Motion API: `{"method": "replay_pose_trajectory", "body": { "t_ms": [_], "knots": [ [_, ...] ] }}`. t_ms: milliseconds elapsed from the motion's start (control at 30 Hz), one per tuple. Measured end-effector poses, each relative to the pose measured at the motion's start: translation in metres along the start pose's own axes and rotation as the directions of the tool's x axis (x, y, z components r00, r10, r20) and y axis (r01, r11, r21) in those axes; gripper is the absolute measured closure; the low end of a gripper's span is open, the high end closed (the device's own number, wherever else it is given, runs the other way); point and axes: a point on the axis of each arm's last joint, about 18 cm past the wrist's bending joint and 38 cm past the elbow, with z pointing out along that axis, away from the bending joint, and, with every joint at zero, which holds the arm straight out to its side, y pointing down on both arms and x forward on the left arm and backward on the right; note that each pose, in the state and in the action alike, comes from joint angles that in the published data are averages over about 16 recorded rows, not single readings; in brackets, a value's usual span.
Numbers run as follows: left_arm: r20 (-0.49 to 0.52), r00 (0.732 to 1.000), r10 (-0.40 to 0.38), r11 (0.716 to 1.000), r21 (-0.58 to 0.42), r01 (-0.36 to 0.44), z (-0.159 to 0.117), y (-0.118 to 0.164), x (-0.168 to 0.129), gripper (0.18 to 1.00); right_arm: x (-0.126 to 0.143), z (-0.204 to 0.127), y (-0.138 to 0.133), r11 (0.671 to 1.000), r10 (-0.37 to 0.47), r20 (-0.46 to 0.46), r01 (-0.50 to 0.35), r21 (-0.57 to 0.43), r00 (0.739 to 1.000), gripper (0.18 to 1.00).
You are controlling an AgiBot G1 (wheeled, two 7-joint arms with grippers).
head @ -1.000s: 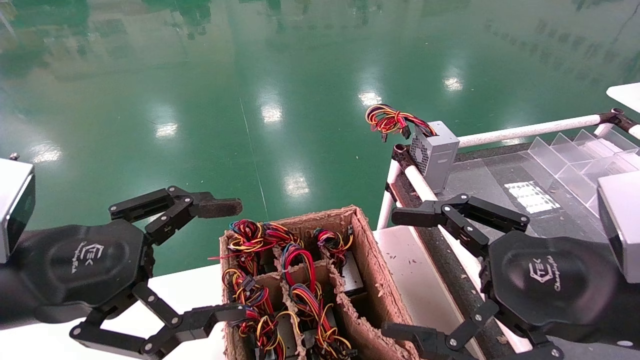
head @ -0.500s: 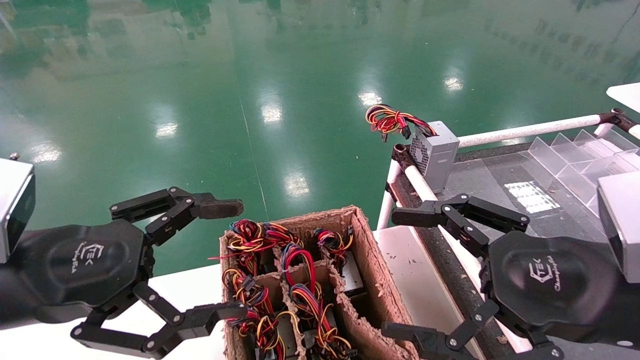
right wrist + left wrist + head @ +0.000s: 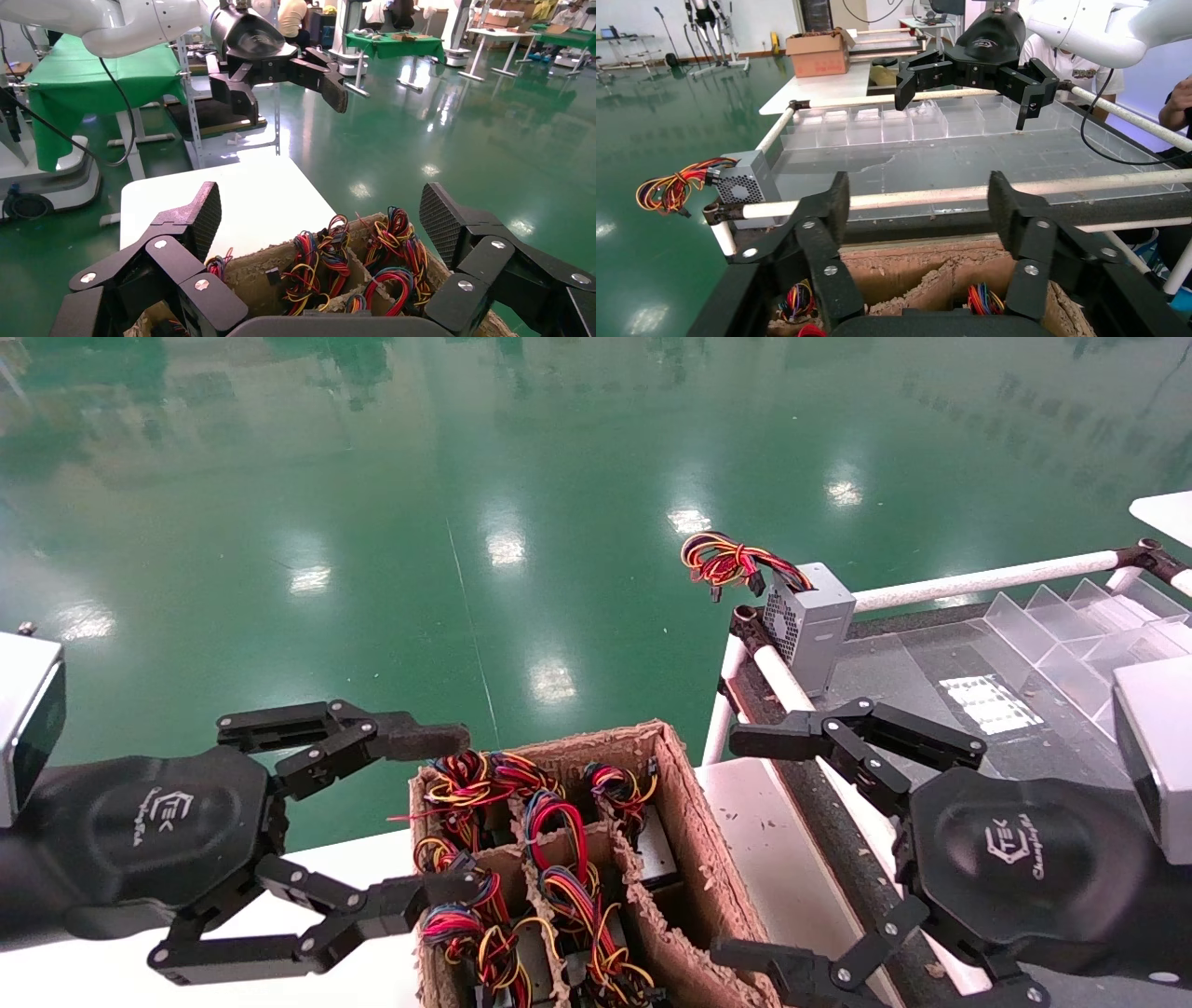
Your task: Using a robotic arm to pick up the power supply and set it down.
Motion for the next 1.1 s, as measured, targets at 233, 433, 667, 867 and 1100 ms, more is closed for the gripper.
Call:
{"method": "replay_pose_trajectory", "body": {
  "t_ms": [233,433,667,867,1100],
  "knots": [
    [0.000,1.000,0.000,1.000,0.000,0.000,0.0000,0.0000,0.0000,0.533,0.0000,0.0000,0.0000,1.000,0.000,0.000,0.000,0.000,1.000,0.178],
    [0.000,1.000,0.000,1.000,0.000,0.000,0.0000,0.0000,0.0000,0.676,0.0000,0.0000,0.0000,1.000,0.000,0.000,0.000,0.000,1.000,0.178],
    [0.000,1.000,0.000,1.000,0.000,0.000,0.0000,0.0000,0.0000,0.820,0.0000,0.0000,0.0000,1.000,0.000,0.000,0.000,0.000,1.000,0.178],
    [0.000,1.000,0.000,1.000,0.000,0.000,0.0000,0.0000,0.0000,0.906,0.0000,0.0000,0.0000,1.000,0.000,0.000,0.000,0.000,1.000,0.178],
    [0.000,1.000,0.000,1.000,0.000,0.000,0.0000,0.0000,0.0000,0.965,0.0000,0.0000,0.0000,1.000,0.000,0.000,0.000,0.000,1.000,0.178]
  ]
}}
